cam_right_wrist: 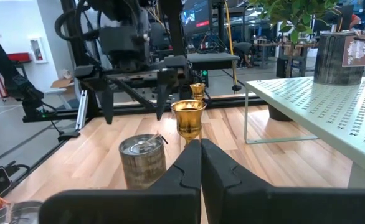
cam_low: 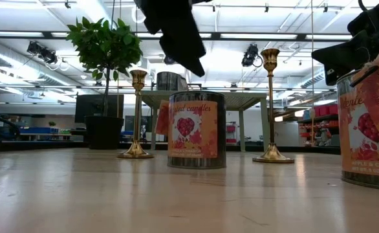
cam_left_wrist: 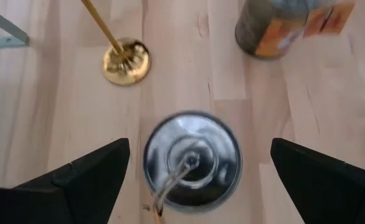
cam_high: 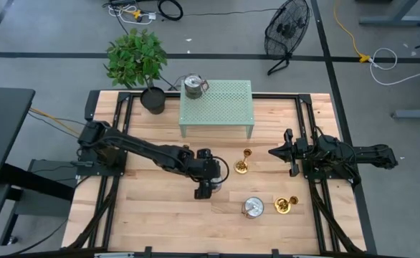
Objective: Pick & Place candle stick holders
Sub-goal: Put the top silver scented candle on the shelf
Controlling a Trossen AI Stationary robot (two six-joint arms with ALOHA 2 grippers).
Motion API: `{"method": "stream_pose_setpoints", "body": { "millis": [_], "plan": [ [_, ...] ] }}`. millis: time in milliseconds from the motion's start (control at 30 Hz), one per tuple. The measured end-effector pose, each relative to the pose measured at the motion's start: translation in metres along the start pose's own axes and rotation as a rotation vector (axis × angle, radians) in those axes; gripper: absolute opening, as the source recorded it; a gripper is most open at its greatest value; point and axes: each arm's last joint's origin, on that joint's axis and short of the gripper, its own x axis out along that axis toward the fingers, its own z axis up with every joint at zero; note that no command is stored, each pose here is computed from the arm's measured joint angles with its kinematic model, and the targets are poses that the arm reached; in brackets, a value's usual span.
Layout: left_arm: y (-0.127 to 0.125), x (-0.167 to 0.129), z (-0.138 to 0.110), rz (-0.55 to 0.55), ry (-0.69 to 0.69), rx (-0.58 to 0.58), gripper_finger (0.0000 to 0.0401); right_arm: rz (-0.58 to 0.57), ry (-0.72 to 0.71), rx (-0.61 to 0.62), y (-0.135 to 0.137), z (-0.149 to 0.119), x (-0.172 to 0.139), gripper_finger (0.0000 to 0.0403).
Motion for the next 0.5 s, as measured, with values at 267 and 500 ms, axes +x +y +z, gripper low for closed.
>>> {"method": "stream_pose_setpoints", "body": {
  "millis": [267,500],
  "plan": [
    [0.003,0.011,-0.002,0.003,0.026,0.006,0.0400,-0.001,0.000,0.000,0.000,0.000,0.000,0.0003],
    [0.002,0.022,-0.005,-0.023,0.043,0.031,0.0400,0.000,0.000,0.000,0.000,0.000,0.000,0.0003]
  ]
}}
